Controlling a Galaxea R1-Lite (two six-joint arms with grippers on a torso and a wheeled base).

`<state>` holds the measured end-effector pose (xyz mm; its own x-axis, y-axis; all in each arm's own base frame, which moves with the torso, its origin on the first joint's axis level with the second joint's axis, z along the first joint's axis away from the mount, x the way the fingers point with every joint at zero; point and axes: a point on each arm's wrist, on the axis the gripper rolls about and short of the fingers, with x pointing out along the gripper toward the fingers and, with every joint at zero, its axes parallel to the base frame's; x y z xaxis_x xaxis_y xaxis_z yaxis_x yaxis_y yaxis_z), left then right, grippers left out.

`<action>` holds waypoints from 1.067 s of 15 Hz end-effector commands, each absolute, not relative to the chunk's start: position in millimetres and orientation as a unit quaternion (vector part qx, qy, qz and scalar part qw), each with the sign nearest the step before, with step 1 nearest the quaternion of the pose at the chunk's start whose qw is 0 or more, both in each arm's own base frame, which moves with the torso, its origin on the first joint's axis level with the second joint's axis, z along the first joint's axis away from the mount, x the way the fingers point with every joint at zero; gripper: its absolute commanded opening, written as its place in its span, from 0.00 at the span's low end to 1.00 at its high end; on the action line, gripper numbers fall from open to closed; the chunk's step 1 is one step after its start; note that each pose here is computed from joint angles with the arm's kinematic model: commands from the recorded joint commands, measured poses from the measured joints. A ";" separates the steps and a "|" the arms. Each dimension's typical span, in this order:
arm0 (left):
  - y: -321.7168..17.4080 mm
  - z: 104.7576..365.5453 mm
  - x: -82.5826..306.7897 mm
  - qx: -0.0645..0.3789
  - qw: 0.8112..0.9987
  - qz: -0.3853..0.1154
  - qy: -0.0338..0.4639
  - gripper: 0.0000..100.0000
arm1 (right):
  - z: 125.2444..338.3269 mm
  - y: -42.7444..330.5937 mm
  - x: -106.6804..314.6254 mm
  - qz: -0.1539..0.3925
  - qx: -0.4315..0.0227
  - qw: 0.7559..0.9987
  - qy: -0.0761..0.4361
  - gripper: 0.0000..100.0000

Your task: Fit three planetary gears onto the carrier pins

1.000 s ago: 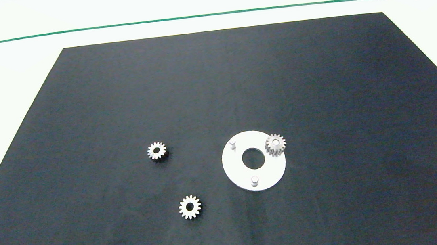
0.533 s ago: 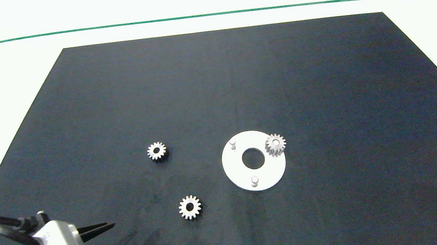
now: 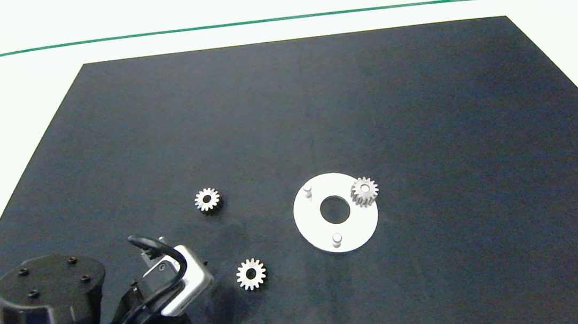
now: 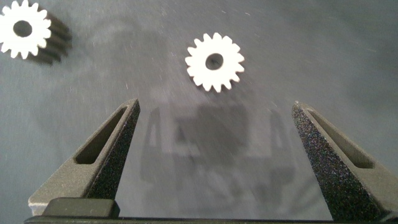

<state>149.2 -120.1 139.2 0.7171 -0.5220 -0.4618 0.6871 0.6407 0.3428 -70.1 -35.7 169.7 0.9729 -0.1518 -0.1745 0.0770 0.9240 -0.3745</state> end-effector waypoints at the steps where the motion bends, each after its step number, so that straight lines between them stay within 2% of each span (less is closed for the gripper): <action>1: -127.6 130.0 165.8 0.265 0.887 -0.331 0.184 1.00 | 168.9 -36.4 -71.4 -0.060 -0.187 0.976 0.099 1.00; 8: -140.8 126.9 182.2 0.269 0.885 -0.326 0.192 1.00 | 167.8 -37.5 -73.9 -0.059 -0.184 0.977 0.092 1.00; 16: -145.2 131.3 185.7 0.267 0.888 -0.325 0.183 0.85 | 170.1 -37.8 -74.8 -0.060 -0.182 0.978 0.088 1.00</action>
<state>186.3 -145.4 128.9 0.7164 -0.4757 -0.5103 0.6788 0.6444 0.3522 -75.8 -38.1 169.6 0.9791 -0.1467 -0.1411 0.0872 0.9288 -0.3603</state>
